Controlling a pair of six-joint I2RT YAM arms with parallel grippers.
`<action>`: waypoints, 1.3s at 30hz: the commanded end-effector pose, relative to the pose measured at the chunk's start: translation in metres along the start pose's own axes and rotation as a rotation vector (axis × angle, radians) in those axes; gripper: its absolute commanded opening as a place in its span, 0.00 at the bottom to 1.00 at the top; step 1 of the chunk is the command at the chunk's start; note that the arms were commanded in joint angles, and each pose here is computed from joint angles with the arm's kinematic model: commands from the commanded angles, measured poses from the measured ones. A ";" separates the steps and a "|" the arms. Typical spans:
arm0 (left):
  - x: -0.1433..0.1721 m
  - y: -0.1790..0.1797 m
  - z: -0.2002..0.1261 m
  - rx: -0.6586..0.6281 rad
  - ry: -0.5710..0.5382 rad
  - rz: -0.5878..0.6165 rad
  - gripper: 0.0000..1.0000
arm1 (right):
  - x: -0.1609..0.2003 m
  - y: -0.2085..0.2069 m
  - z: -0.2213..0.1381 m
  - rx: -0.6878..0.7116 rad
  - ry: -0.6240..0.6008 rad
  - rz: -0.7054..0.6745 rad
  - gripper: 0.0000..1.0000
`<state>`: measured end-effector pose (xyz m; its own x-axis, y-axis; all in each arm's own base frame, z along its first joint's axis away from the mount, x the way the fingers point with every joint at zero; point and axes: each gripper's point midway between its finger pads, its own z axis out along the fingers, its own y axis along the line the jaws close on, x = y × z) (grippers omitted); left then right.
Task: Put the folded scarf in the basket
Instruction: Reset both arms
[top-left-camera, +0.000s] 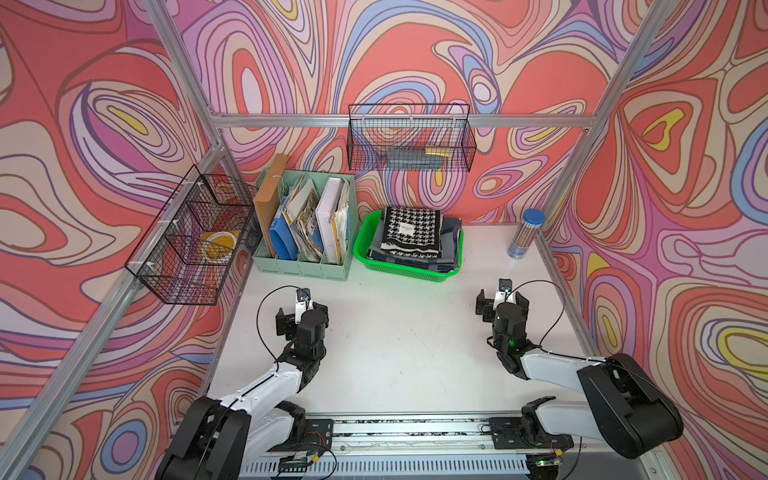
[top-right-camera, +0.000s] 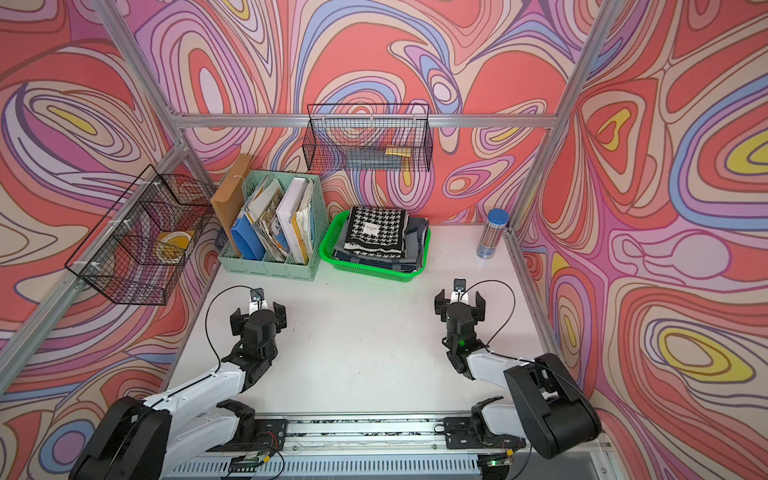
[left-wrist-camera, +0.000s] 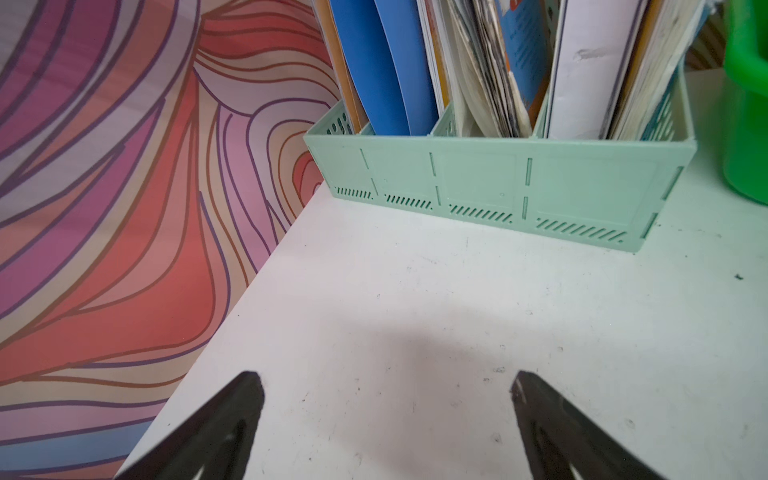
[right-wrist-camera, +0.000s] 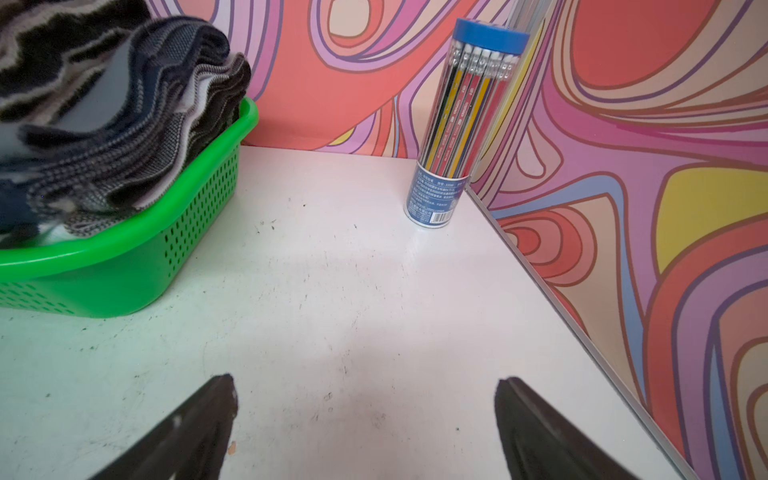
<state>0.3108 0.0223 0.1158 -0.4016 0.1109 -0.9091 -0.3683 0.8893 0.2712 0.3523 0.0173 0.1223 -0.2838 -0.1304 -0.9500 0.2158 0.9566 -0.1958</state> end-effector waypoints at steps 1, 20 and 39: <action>-0.020 -0.005 0.007 0.010 -0.063 -0.027 0.99 | -0.021 -0.008 0.006 0.048 -0.092 0.024 0.98; -0.027 -0.028 0.052 0.145 -0.158 -0.048 0.99 | 0.003 -0.019 0.067 -0.029 -0.068 0.161 0.98; -0.011 -0.035 0.072 0.232 -0.048 -0.082 0.99 | 0.006 -0.015 0.081 -0.081 -0.001 0.156 0.98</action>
<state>0.3849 0.0219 0.0905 -0.3487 0.0640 -0.9351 -0.1944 0.9710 0.1390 0.4224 -0.0186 0.1009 -0.2485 0.0115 -0.9686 0.1829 0.9825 -0.0353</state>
